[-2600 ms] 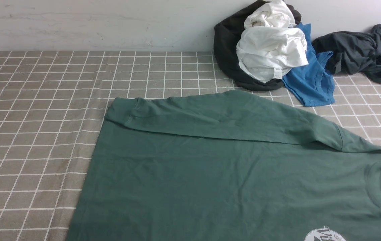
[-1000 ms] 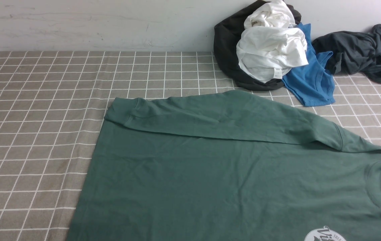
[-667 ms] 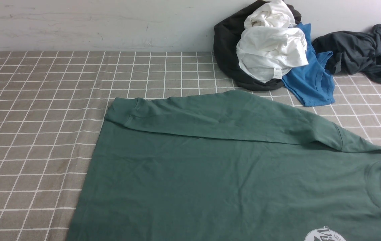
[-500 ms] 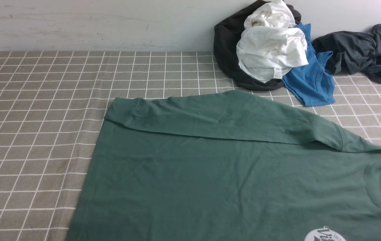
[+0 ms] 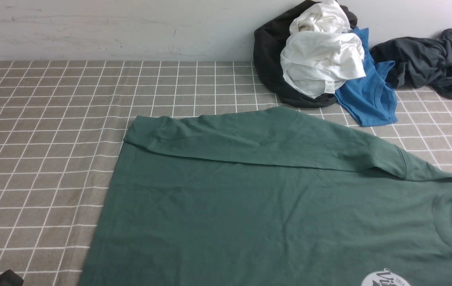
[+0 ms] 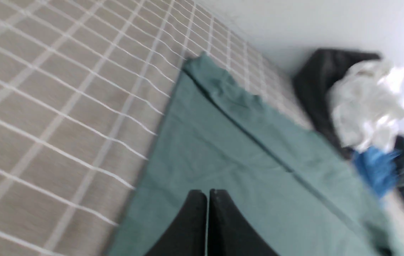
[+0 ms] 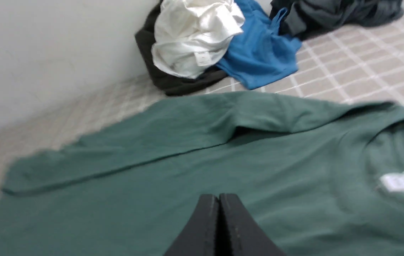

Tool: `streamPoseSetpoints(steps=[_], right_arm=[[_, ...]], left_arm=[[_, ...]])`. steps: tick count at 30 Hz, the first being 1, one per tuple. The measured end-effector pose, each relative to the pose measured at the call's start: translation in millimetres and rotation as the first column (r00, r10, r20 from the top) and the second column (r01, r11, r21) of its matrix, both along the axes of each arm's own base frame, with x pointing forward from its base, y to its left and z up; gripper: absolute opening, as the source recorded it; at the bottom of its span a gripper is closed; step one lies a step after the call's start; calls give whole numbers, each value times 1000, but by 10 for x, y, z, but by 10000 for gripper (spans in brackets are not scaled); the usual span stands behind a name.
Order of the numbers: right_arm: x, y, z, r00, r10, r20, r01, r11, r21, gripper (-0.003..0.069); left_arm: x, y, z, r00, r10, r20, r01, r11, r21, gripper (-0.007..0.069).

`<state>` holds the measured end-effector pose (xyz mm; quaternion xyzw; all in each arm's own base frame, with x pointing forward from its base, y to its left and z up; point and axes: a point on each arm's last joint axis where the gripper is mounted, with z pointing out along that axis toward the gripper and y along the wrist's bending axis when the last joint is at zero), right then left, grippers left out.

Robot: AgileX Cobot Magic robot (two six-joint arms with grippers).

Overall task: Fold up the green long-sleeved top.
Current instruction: Use the left arm to clamp the cuff closest to it

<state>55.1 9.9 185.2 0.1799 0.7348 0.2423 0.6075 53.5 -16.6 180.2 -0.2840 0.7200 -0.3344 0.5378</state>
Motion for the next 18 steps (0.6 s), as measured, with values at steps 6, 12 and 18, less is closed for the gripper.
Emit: streamPoseSetpoints(steps=[6,12,18], right_arm=[[-5,59,45,999,13,-32,3,885,466,-15],[2,39,87,1000,-7,20,-2,897,442,-15],[4,30,102,998,-3,63,-16,957,290,-15]], left_arm=[[2,-29,40,1000,0,11,2,985,-172,-7],[4,-25,50,1000,2,25,2,987,-160,-7],[-30,-47,265,992,-62,111,57,997,52,-7]])
